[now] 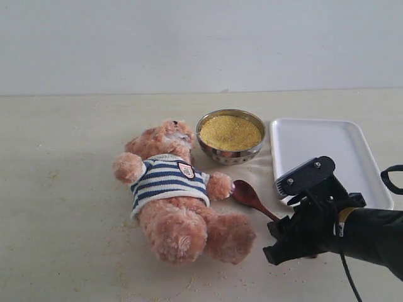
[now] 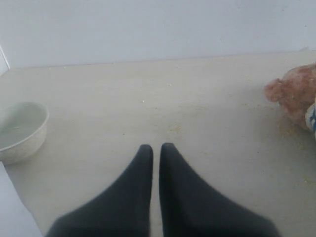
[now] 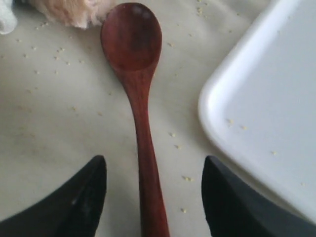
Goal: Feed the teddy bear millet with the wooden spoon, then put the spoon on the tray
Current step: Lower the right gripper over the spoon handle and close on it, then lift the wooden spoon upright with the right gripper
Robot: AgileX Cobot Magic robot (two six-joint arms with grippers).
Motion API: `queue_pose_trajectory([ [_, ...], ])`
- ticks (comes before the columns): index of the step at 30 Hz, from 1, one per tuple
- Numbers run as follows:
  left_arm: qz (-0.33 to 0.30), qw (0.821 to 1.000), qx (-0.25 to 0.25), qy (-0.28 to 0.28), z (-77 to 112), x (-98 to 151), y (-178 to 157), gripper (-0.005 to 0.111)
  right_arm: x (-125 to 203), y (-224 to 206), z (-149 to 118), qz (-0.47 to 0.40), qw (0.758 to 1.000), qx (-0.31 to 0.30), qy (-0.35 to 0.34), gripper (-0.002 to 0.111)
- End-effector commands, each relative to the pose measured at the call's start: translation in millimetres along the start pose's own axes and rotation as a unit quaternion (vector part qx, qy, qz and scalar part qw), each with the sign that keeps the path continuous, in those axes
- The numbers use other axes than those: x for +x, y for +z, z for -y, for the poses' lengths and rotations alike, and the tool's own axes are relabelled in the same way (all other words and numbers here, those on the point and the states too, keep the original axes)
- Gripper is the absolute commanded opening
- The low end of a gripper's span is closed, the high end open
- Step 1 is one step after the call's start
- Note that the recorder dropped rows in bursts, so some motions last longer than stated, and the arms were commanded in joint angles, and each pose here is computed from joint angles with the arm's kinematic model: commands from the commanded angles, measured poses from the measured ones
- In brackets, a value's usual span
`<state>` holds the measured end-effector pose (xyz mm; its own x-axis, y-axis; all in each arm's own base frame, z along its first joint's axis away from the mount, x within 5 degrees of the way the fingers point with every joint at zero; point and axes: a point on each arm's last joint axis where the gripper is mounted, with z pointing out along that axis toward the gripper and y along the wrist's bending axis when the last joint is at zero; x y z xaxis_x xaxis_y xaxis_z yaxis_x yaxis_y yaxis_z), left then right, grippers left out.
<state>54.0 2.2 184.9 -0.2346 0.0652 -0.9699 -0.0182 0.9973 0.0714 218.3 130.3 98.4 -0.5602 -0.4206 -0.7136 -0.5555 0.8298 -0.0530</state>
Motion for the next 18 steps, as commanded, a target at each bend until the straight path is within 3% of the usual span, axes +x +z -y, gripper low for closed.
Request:
queue_pose_trajectory([
  [1,0.006,1.000,0.000,-0.003,0.1,-0.3,0.1,0.005,-11.8,5.9,2.3,-0.022,1.000,0.000,-0.008,0.056],
  [6,0.006,1.000,0.000,-0.003,0.1,-0.3,0.1,0.005,-8.3,7.0,18.9,-0.075,0.997,0.016,0.012,0.056],
  [14,0.006,1.000,0.000,-0.003,0.1,-0.3,0.1,0.005,-1.4,5.7,17.1,-0.113,0.994,0.006,-0.003,0.056],
  [16,0.006,1.000,0.000,-0.003,0.1,-0.3,0.1,0.005,1.6,5.0,16.6,-0.130,0.991,0.003,-0.012,0.049],
  [18,0.006,1.000,0.000,-0.003,0.1,-0.3,0.1,0.005,3.1,4.6,16.5,-0.138,0.990,0.002,-0.012,0.032],
])
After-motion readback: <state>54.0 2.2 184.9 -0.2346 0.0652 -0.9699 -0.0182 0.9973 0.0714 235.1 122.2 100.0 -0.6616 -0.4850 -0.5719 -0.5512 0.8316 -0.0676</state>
